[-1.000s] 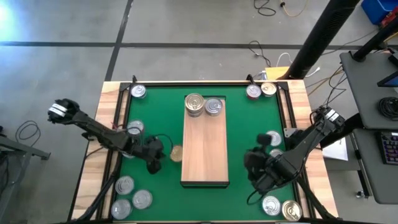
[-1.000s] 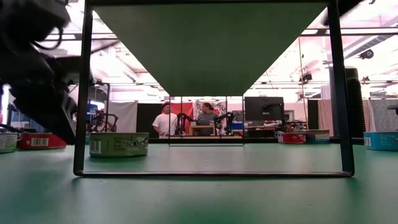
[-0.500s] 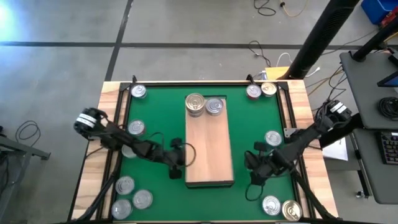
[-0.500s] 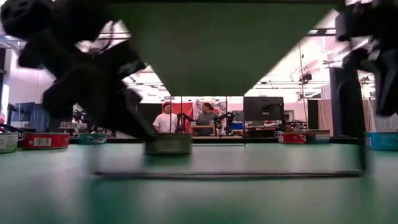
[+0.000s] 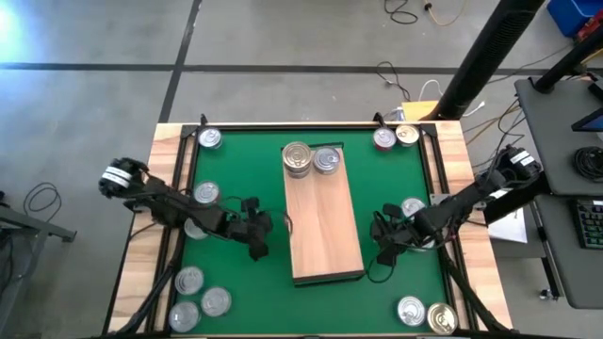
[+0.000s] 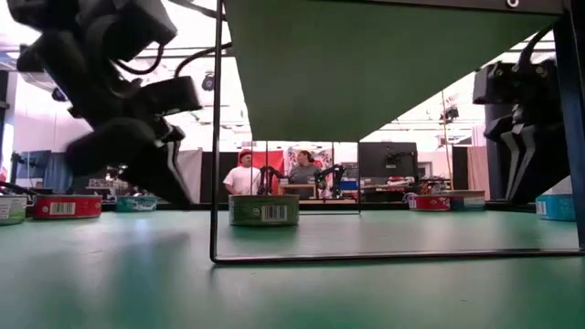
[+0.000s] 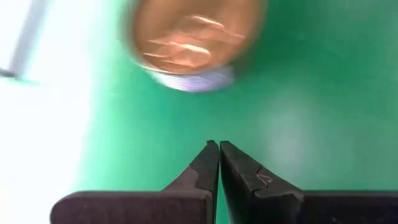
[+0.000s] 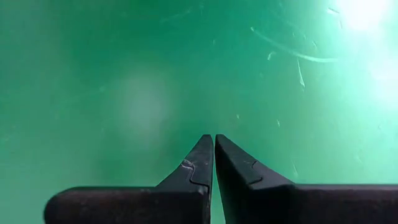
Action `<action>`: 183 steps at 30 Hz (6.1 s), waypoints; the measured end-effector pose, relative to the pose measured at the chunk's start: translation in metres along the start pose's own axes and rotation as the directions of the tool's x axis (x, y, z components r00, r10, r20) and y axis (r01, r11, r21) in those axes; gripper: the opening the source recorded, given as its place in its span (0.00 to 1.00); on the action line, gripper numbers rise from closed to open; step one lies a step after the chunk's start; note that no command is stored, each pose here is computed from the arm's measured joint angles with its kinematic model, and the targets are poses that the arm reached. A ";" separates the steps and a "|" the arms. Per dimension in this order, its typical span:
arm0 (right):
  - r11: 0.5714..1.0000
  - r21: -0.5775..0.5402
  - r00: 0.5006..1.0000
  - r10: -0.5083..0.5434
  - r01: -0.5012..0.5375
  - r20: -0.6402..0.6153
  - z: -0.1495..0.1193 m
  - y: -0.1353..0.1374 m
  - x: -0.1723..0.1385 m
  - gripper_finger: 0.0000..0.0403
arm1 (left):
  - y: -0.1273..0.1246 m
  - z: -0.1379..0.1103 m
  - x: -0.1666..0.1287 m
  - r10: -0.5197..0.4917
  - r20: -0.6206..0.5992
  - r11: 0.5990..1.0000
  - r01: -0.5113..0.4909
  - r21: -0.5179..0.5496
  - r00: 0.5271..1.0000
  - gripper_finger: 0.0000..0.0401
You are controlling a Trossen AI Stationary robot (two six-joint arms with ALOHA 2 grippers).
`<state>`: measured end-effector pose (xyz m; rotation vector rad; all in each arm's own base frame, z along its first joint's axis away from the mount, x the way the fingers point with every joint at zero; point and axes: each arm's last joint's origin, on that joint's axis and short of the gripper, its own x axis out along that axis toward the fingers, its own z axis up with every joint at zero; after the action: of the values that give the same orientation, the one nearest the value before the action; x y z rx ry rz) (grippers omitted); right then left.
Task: Stack canned seafood by type on shelf
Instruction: Stack the green tuna can on top of the other green tuna can on the shelf
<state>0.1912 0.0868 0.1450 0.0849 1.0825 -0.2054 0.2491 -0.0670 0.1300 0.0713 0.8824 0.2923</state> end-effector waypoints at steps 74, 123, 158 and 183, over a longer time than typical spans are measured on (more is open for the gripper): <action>0.998 -0.043 0.910 0.059 -0.045 0.411 0.013 0.013 0.008 0.15 | 0.028 -0.051 0.073 -0.135 0.574 0.956 0.259 -0.139 0.808 0.00; 0.992 -0.012 0.864 -0.105 0.127 0.492 0.019 -0.033 0.051 0.99 | 0.026 -0.040 0.083 -0.100 0.573 0.942 0.263 -0.208 0.813 0.00; 0.992 -0.096 0.753 0.122 -0.078 0.647 0.038 -0.038 0.102 0.99 | 0.004 0.008 0.114 -0.207 0.588 0.943 0.320 -0.093 0.782 0.00; 0.996 -0.026 0.691 0.077 -0.084 0.718 0.053 -0.041 0.141 0.96 | -0.002 0.011 0.126 -0.235 0.645 0.932 0.357 -0.063 0.727 0.00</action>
<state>0.2926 0.0202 0.0469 0.0506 0.2779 -0.1412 0.3333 -0.0332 0.0421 -0.1431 0.1770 0.0297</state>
